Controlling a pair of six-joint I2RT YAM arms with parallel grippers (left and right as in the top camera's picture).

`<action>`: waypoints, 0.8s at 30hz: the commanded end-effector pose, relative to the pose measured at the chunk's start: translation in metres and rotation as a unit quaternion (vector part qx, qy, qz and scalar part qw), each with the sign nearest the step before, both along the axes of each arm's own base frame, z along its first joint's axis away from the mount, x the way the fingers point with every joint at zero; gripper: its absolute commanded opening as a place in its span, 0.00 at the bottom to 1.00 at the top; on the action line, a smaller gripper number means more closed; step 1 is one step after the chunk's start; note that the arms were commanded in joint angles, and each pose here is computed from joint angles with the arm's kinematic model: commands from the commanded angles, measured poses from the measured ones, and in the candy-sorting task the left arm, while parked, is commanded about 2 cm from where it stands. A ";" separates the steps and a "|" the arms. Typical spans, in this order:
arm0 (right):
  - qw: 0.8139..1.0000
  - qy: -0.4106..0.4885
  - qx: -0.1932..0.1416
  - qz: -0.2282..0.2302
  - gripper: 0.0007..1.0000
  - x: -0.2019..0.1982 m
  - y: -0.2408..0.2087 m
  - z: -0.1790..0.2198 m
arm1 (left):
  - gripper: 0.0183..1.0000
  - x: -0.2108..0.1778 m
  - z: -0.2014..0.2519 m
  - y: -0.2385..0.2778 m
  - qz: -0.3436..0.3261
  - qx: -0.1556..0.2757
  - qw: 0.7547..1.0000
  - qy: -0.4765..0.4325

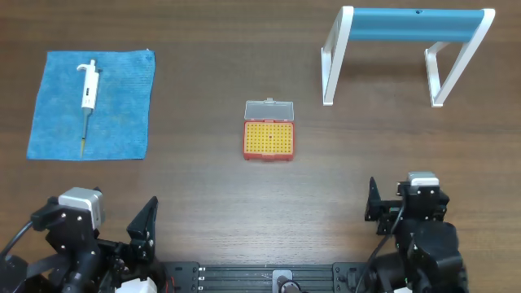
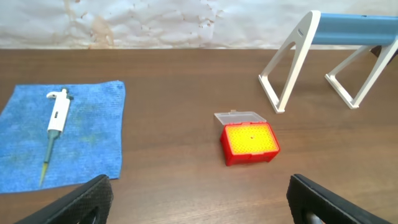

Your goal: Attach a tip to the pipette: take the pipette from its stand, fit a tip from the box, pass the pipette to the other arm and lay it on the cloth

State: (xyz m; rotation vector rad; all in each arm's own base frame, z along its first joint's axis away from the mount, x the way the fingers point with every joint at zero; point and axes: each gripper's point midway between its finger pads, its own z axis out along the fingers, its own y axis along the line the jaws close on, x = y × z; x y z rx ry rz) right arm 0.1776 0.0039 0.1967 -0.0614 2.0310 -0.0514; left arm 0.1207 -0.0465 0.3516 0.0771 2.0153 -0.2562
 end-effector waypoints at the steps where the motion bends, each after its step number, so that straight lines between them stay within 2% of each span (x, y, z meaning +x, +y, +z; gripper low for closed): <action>1: 0.998 0.063 -0.023 -0.001 0.92 -0.017 -0.006 -0.029 | 0.90 0.001 -0.002 -0.003 -0.006 -0.010 1.000 0.004; 4: 0.997 0.070 -0.024 -0.001 0.92 -0.018 -0.006 -0.032 | 0.90 0.000 -0.026 -0.011 -0.045 -0.018 0.998 0.031; 6: 0.997 0.070 -0.024 -0.001 0.92 -0.018 -0.006 -0.032 | 0.90 0.006 -0.042 -0.008 -0.051 0.001 0.998 0.026; 9: 0.997 0.070 -0.024 -0.001 0.92 -0.018 -0.006 -0.032 | 0.90 0.053 -0.051 -0.003 -0.058 0.033 0.990 -0.127; 11: 0.997 0.070 -0.024 -0.001 0.92 -0.018 -0.006 -0.032 | 0.91 0.080 -0.059 0.001 -0.056 0.057 0.966 -0.246; 12: 0.997 0.070 -0.024 -0.001 0.92 -0.018 -0.006 -0.032 | 0.97 0.087 -0.064 0.004 -0.044 0.047 0.958 -0.278; 13: 0.997 0.070 -0.024 -0.001 0.92 -0.018 -0.006 -0.032 | 0.99 0.093 -0.071 0.014 -0.009 0.007 0.958 -0.288; 14: 0.997 0.070 -0.024 -0.001 0.92 -0.018 -0.006 -0.032 | 0.99 0.100 -0.082 0.029 0.043 -0.057 0.958 -0.279; 15: 0.997 0.070 -0.024 -0.001 0.92 -0.018 -0.006 -0.032 | 0.99 0.105 -0.091 0.040 0.081 -0.093 0.955 -0.271; 19: 0.997 0.070 -0.024 -0.001 0.92 -0.018 -0.006 -0.032 | 1.00 0.114 -0.114 0.073 0.183 -0.086 0.938 -0.282; 21: 0.997 0.070 -0.024 -0.001 0.92 -0.018 -0.006 -0.032 | 1.00 0.118 -0.127 0.075 0.186 -0.080 0.938 -0.282; 24: 0.997 0.070 -0.024 -0.001 0.93 -0.018 -0.006 -0.032 | 1.00 0.125 -0.159 0.066 0.164 -0.080 0.952 -0.245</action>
